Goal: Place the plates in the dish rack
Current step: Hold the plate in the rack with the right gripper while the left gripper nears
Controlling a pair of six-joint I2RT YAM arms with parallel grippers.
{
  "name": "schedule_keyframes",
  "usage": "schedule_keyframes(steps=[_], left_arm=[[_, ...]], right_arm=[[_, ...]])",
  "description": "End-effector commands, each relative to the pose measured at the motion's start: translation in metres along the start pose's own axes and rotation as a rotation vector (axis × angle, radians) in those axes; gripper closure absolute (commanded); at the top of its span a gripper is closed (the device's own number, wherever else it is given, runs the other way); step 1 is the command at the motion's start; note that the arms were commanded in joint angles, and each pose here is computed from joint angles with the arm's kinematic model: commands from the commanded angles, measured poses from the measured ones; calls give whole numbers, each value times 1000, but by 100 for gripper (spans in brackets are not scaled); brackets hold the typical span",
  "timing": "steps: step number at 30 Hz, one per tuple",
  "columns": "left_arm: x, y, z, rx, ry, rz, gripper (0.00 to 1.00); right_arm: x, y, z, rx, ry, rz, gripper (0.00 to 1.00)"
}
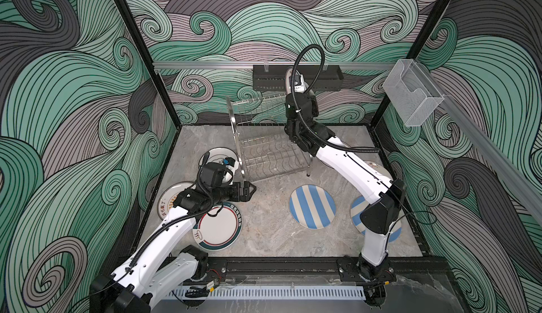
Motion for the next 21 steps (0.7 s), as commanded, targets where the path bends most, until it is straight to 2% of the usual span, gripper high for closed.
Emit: schedule_keyframes(steps=[1, 15, 21], left_arm=[[1, 3, 1, -11, 0, -2, 1], [-1, 2, 1, -11, 1, -18, 1], [-1, 2, 1, -11, -3, -19, 1]], right_arm=[[-30, -1, 13, -15, -66, -72, 100], [-40, 8, -7, 13, -77, -90, 100], [-42, 8, 6, -8, -95, -87, 100]])
Point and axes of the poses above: each gripper's point midway between its finger pads, its own y axis back along the fingers, its own x axis along the line the jaws close on, z = x × y, the point moved 4 cm from there along y, back along the fingers, and after that the axes turned 6 degrees about -y, right-handed, at the moved point
